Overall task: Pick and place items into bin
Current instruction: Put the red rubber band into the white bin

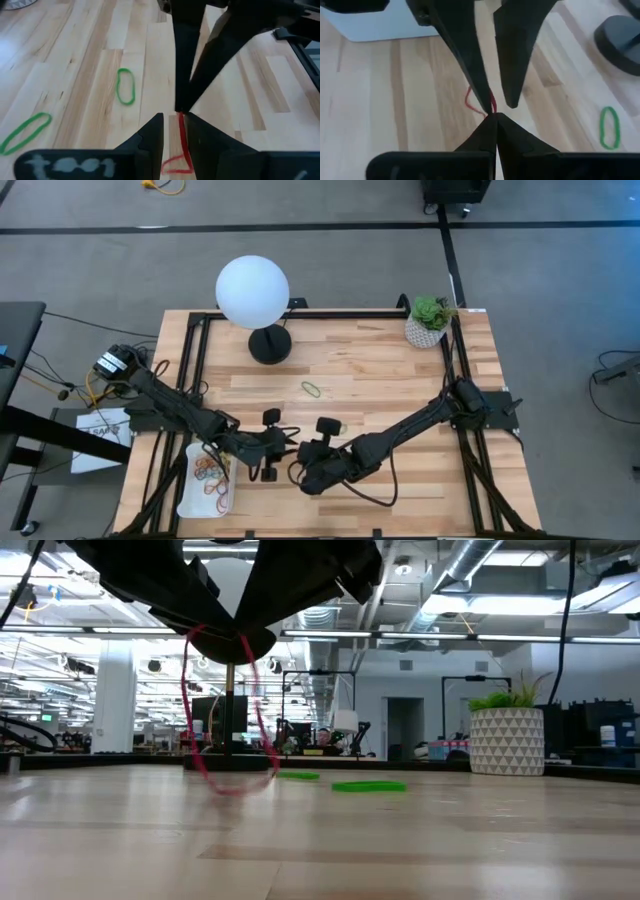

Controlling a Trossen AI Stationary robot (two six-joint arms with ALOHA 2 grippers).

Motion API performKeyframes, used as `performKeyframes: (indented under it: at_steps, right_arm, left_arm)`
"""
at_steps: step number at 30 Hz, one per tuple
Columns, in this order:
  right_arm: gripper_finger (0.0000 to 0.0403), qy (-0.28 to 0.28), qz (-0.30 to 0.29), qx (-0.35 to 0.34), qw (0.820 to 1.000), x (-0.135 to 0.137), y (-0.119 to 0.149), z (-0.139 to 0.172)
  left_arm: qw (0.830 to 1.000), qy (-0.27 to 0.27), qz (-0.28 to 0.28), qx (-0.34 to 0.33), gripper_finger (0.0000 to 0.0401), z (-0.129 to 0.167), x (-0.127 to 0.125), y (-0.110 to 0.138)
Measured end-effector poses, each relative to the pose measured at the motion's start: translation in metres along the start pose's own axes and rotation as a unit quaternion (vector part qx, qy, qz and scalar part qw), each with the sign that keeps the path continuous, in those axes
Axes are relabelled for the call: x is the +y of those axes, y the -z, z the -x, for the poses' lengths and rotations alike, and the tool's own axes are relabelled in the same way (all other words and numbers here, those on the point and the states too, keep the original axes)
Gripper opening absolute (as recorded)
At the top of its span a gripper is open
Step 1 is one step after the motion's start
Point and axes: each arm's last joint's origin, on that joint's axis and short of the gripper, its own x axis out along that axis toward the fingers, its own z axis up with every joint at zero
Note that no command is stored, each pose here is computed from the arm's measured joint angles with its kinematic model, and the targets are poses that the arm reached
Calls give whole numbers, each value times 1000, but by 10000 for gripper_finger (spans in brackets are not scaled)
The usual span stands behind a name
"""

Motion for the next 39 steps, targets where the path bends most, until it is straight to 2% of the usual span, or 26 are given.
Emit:
performKeyframes:
  at_steps: [7,15,22,33,39]
  right_arm:
    - [0,11,-3,-9,1000,-1,-2,0]
    - [1,9,-3,-7,1000,-1,-1,1]
    - [5,5,-17,-3,1000,-1,-1,1]
    - [91,-3,-35,12,999,-1,2,1]
    - [115,-13,-27,30,999,-1,5,1]
  left_arm:
    - [1000,-8,-9,-1,68,0,0,0]
    - [1000,-10,-29,-1,6,0,1,0]
    - [999,-10,-31,-1,2,0,1,0]
    - [999,-12,-32,-3,0,0,0,0]
    - [999,-12,-44,12,0,2,-2,4]
